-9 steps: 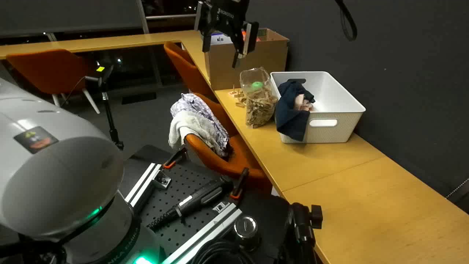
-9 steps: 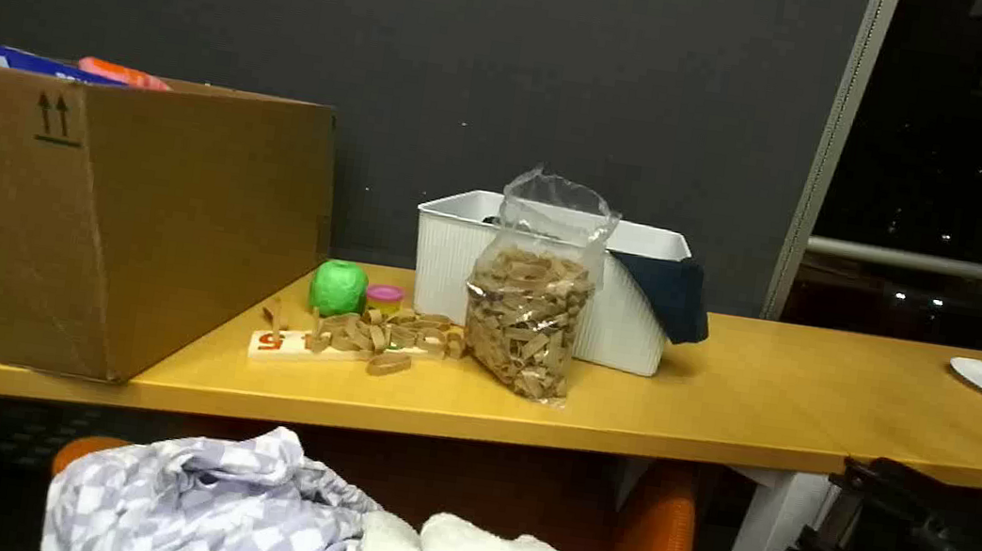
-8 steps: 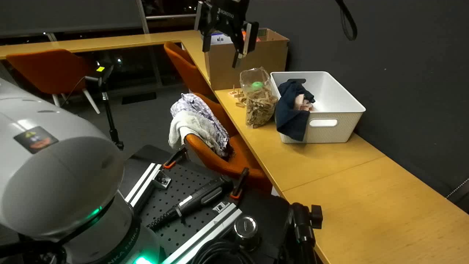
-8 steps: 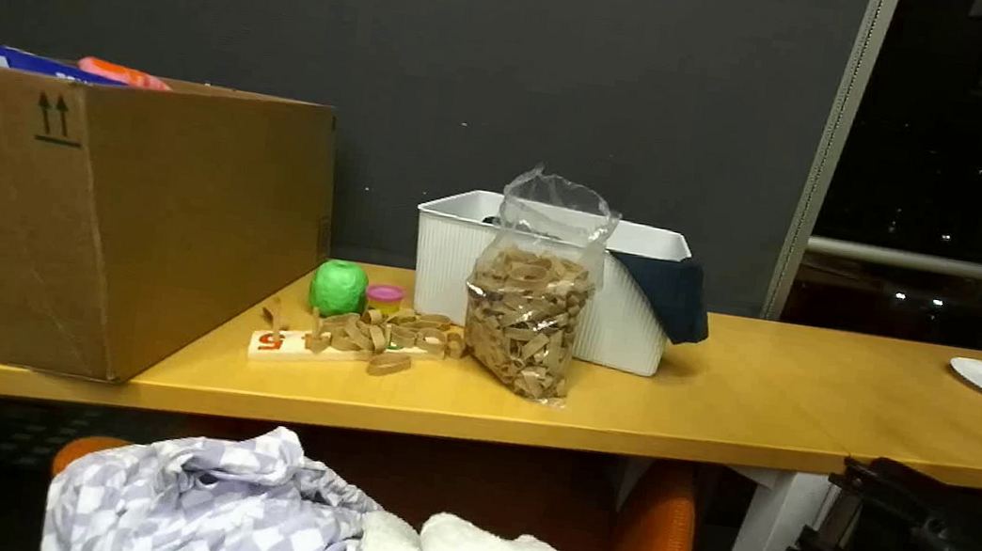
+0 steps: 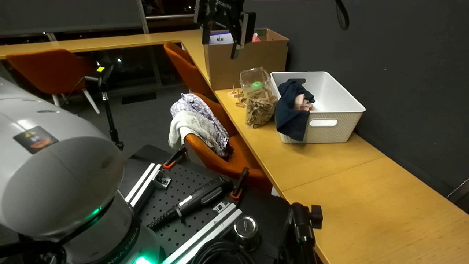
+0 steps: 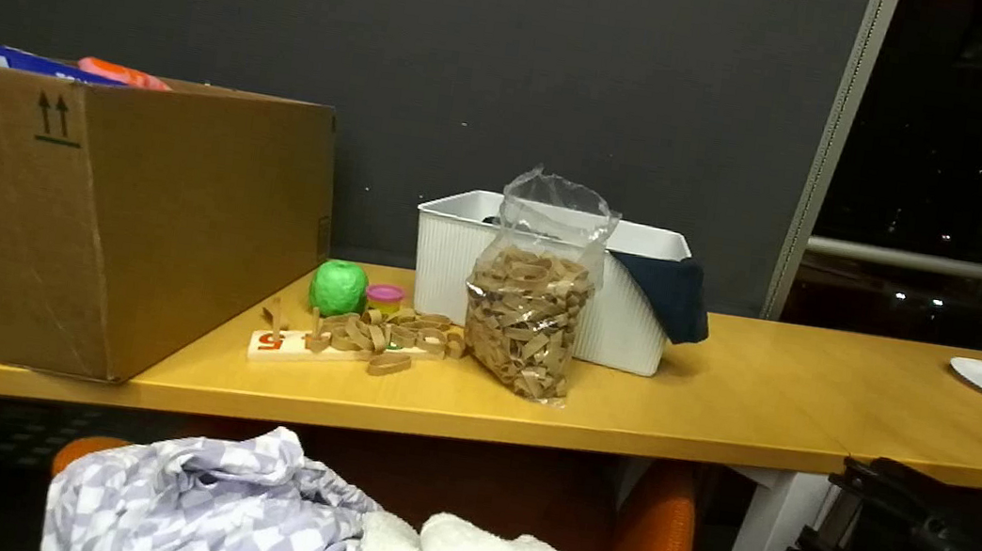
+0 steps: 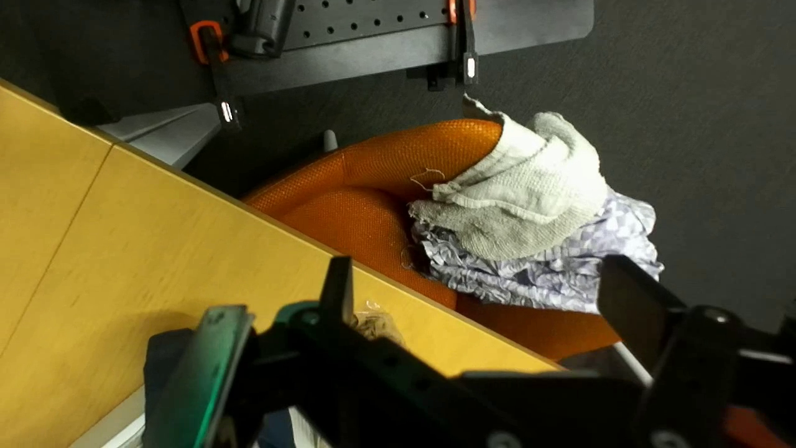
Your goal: Place some rubber bands from the counter in the plastic.
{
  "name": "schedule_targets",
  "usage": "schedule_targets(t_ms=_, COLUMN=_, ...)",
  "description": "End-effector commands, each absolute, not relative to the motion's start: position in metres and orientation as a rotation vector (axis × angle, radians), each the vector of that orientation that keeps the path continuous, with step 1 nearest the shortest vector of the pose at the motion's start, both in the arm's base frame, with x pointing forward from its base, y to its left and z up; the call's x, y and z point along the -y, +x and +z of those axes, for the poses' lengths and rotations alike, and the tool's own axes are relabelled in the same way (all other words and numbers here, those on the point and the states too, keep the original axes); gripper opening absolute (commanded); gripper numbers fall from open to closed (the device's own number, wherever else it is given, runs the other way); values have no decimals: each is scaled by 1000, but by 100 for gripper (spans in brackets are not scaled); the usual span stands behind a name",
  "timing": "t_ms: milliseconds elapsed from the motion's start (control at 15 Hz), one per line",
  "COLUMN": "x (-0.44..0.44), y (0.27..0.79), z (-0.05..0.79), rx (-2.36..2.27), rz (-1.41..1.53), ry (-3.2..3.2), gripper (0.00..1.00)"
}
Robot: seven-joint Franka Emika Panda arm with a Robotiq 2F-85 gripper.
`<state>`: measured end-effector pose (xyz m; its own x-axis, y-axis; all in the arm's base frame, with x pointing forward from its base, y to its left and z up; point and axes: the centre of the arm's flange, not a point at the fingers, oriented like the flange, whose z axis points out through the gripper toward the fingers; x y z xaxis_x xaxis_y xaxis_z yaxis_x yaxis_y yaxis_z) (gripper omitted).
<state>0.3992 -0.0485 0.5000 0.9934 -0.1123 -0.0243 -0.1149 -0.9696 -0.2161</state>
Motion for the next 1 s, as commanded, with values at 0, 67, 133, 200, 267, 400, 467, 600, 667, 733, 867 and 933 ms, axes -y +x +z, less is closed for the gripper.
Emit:
schedule_targets(t_ms=0, x=44, y=446, z=534, rx=-276, rz=-6, ry=-2868, gripper=100)
schedule_targets(t_ms=67, x=43, y=458, z=539, rx=-277, rz=-24, ry=-2861, gripper=100)
schedule_targets(t_ms=133, x=43, y=475, z=542, rx=-286, rz=-36, ry=-2855, gripper=100)
schedule_targets(t_ms=200, x=41, y=491, z=542, rx=-286, rz=-40, ry=-2839, gripper=100)
schedule_targets(t_ms=267, x=37, y=507, z=541, rx=-276, rz=-45, ry=-2828, gripper=100)
schedule_targets(t_ms=400, x=19, y=536, z=536, rx=-271, rz=-31, ry=-2810, gripper=100)
schedule_targets(t_ms=467, x=9, y=548, z=533, rx=-268, rz=-21, ry=-2806, gripper=100)
schedule_targets(t_ms=600, x=-16, y=572, z=528, rx=-255, rz=5, ry=-2815, gripper=100)
schedule_targets(t_ms=667, x=-28, y=585, z=522, rx=-256, rz=26, ry=-2821, gripper=100)
schedule_targets(t_ms=733, x=-41, y=597, z=512, rx=-265, rz=45, ry=-2829, gripper=100)
schedule_targets(t_ms=867, x=-59, y=616, z=492, rx=-283, rz=66, ry=-2828, gripper=100)
schedule_targets(t_ms=933, x=-66, y=625, z=479, rx=-299, rz=76, ry=-2823, gripper=100)
